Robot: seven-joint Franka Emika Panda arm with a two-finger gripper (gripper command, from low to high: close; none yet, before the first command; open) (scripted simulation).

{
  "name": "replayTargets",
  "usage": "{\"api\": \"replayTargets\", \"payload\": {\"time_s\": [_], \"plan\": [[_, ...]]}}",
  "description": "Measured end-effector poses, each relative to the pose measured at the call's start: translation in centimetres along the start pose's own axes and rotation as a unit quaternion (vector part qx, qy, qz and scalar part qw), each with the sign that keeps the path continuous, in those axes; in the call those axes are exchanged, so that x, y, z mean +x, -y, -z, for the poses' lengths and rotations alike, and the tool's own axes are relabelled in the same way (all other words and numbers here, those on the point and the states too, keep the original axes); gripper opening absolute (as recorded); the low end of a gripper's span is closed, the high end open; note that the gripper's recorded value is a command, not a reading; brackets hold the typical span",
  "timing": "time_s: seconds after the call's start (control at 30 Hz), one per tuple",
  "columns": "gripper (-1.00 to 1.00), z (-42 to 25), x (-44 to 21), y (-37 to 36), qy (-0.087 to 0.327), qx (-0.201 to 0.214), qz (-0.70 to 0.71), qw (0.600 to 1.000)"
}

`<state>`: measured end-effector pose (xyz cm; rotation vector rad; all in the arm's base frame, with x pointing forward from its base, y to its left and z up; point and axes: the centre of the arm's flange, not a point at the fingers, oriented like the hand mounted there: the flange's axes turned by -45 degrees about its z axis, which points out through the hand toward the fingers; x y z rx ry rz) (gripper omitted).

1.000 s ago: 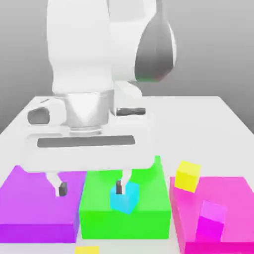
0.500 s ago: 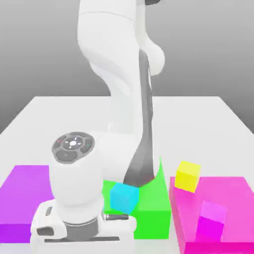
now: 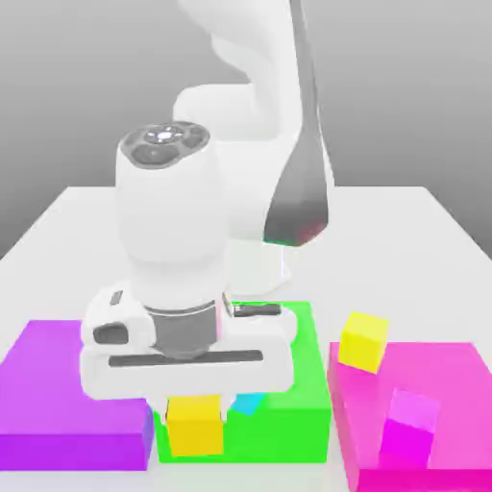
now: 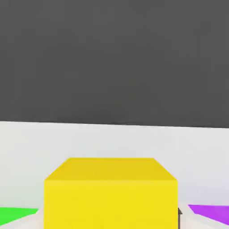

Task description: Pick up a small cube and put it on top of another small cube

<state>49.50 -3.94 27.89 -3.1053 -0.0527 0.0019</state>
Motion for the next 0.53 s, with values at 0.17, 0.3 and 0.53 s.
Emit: {"api": "replayTargets", "payload": {"time_s": [0.17,0.3,0.53], "plan": [[-1.00,4.1,-3.4,2.6,0.000,-0.005,0.002,1.000],[-1.00,5.0,-5.7,3.7,0.000,-0.014,-0.001,1.000],[1.00,0.4,-6.0,3.6,0.000,-0.017,-0.001,1.000]]}}
